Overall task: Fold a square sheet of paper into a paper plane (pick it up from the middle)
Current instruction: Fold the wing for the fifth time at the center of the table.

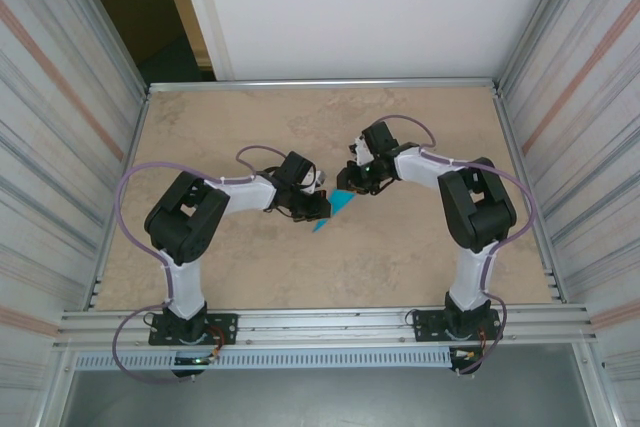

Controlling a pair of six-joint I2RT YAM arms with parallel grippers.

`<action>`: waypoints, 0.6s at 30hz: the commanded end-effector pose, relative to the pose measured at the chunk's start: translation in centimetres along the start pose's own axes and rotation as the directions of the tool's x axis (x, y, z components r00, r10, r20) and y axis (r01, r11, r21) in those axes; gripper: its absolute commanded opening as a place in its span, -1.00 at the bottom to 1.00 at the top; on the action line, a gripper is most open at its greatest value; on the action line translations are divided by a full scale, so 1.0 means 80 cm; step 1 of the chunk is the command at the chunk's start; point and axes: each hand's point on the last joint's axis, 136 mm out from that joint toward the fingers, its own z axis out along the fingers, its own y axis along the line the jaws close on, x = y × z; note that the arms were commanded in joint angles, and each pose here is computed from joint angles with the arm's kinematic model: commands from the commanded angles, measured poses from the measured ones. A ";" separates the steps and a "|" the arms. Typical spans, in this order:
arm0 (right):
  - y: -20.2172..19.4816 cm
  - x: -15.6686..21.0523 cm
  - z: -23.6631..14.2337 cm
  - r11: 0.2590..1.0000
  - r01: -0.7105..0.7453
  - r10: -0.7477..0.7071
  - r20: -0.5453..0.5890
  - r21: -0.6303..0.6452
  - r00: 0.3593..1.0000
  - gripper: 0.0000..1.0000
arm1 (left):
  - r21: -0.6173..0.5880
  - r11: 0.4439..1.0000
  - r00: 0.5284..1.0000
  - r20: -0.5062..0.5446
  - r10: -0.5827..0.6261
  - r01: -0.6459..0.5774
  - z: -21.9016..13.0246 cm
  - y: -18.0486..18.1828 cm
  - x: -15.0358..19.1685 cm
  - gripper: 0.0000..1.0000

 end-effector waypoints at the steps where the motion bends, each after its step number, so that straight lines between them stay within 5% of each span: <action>1: -0.012 0.003 0.010 0.999 0.020 -0.018 -0.042 0.044 0.999 -0.56 | -0.023 0.999 1.000 -0.006 -0.025 0.025 0.000 0.010 0.005 -0.84; 18: -0.045 0.006 0.039 0.989 -0.007 0.024 -0.113 0.145 0.993 -0.59 | -0.014 0.999 0.999 -0.009 -0.030 0.030 -0.003 0.009 0.010 -0.83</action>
